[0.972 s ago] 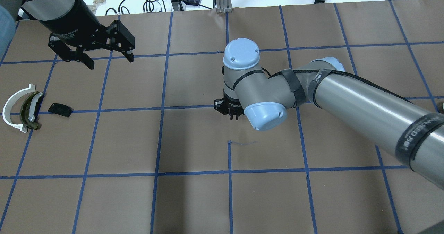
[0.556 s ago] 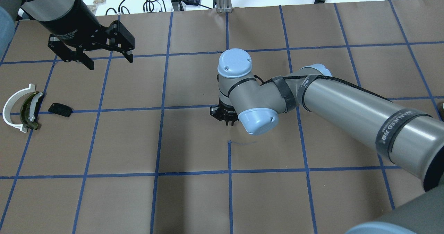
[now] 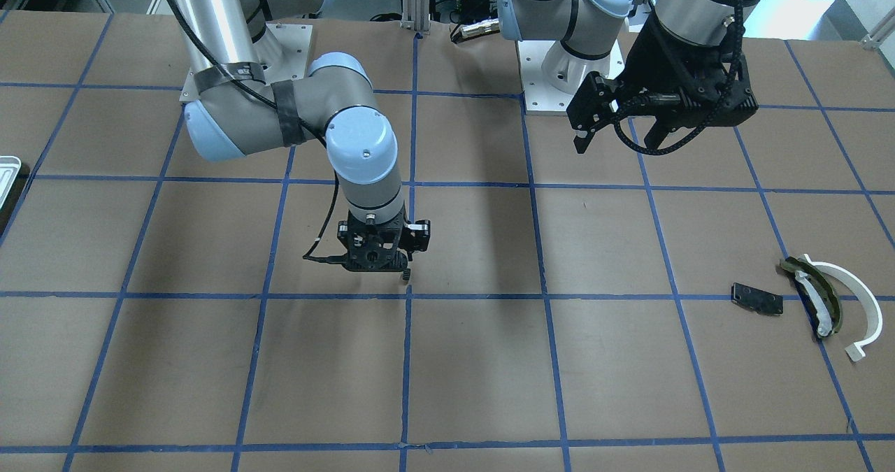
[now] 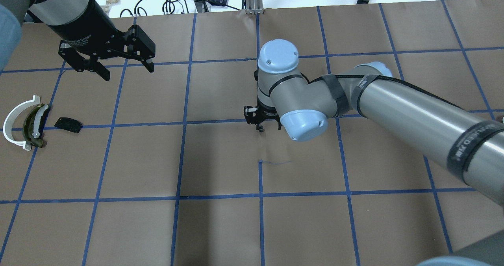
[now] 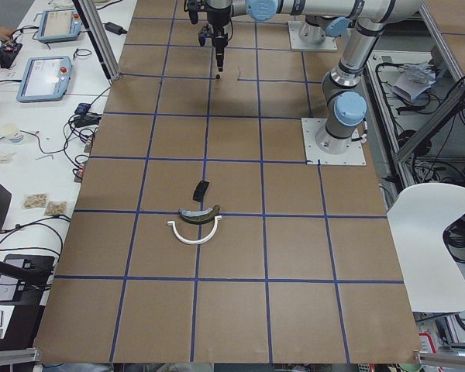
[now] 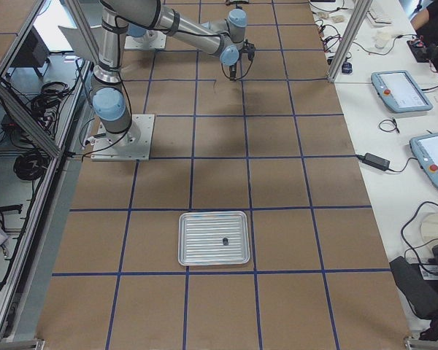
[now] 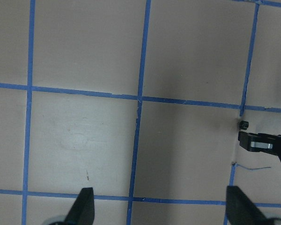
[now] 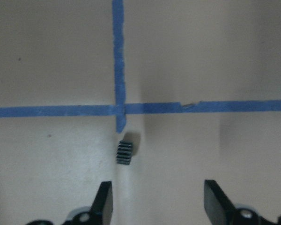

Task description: Place bearing gear from tray to pile

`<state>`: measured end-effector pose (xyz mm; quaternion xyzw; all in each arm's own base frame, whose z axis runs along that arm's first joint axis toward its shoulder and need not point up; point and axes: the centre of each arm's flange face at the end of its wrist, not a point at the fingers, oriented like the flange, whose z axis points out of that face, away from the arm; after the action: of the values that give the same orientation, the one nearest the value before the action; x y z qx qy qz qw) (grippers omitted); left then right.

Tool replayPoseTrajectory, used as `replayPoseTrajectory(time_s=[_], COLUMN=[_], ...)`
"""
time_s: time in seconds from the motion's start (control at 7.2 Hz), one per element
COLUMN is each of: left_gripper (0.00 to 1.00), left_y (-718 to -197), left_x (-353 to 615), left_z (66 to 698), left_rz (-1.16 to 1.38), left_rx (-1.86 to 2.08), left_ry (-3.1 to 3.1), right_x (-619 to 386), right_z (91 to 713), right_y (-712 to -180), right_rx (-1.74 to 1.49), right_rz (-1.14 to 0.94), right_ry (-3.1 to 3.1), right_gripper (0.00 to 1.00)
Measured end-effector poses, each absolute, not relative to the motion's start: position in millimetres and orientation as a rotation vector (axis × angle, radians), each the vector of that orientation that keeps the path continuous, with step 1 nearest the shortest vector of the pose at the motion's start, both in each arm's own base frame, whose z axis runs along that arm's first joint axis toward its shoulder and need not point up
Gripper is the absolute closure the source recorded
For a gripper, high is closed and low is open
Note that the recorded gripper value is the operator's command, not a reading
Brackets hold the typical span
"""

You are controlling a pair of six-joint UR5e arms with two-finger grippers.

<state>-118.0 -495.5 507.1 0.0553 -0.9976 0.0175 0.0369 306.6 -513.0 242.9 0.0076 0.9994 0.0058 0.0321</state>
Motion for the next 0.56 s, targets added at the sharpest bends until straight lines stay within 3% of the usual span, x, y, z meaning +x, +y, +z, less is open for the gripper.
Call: replayPoseTrajectory(time_s=[0.56], left_gripper=[0.0], left_y=[-528.2], left_x=[-176.5], left_z=[451.2], left_rz=[0.048], left_rx=[0.059], left_ry=[-3.065], right_x=[75.5], right_z=[336.1], right_y=[-541.4], right_rx=[-0.169], right_rz=[0.035], right_ry=[3.178], right_gripper=[0.0])
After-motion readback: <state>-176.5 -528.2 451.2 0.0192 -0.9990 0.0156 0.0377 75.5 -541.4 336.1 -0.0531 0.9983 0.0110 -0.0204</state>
